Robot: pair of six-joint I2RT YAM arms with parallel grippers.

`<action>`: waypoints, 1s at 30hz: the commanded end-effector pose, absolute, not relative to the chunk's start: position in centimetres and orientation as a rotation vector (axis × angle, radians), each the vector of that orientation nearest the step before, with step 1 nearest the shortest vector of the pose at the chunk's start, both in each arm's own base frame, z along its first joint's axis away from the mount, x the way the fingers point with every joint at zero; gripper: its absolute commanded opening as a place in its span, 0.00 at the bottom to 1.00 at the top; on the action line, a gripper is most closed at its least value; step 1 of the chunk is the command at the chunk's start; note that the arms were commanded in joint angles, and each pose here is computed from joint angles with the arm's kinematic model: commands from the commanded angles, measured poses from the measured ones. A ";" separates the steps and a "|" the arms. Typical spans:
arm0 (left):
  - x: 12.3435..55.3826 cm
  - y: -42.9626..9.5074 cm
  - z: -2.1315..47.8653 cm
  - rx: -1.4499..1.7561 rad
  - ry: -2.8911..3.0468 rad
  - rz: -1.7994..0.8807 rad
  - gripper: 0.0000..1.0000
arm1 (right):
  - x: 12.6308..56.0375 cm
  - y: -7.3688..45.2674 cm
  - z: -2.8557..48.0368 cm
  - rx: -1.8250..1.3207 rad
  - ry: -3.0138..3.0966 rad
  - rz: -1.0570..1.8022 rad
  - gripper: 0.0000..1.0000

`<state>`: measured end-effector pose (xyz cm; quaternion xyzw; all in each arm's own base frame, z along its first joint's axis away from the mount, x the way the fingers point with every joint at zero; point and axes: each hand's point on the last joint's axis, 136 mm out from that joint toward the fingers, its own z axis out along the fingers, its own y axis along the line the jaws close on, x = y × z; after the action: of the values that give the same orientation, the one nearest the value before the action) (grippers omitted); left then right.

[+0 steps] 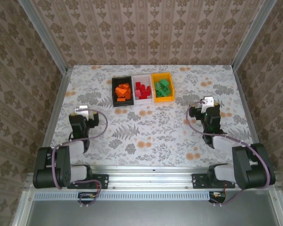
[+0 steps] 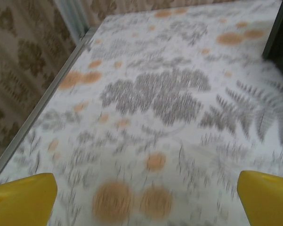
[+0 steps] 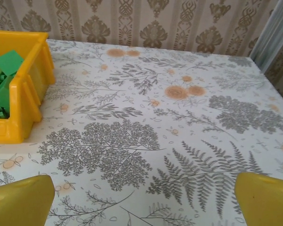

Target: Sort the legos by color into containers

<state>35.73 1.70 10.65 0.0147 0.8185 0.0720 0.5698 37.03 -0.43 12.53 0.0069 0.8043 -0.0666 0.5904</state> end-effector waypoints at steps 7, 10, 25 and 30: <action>38.9 0.8 9.8 0.033 1.859 0.050 1.00 | 38.9 0.0 10.4 0.045 1.848 -0.084 1.00; 39.5 1.1 9.6 0.011 1.900 0.060 1.00 | 39.7 0.7 9.9 -0.006 1.898 -0.032 1.00; 39.9 -0.3 9.4 0.091 1.933 0.076 1.00 | 40.0 -0.3 9.7 0.048 1.922 -0.011 1.00; 39.9 -0.7 9.4 0.111 1.933 0.066 1.00 | 40.1 -0.3 9.8 0.048 1.920 -0.011 1.00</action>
<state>39.46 -0.38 8.42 0.0324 0.8293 0.0245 0.5573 39.78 -0.77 9.06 0.0198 0.8240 -0.0210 0.5658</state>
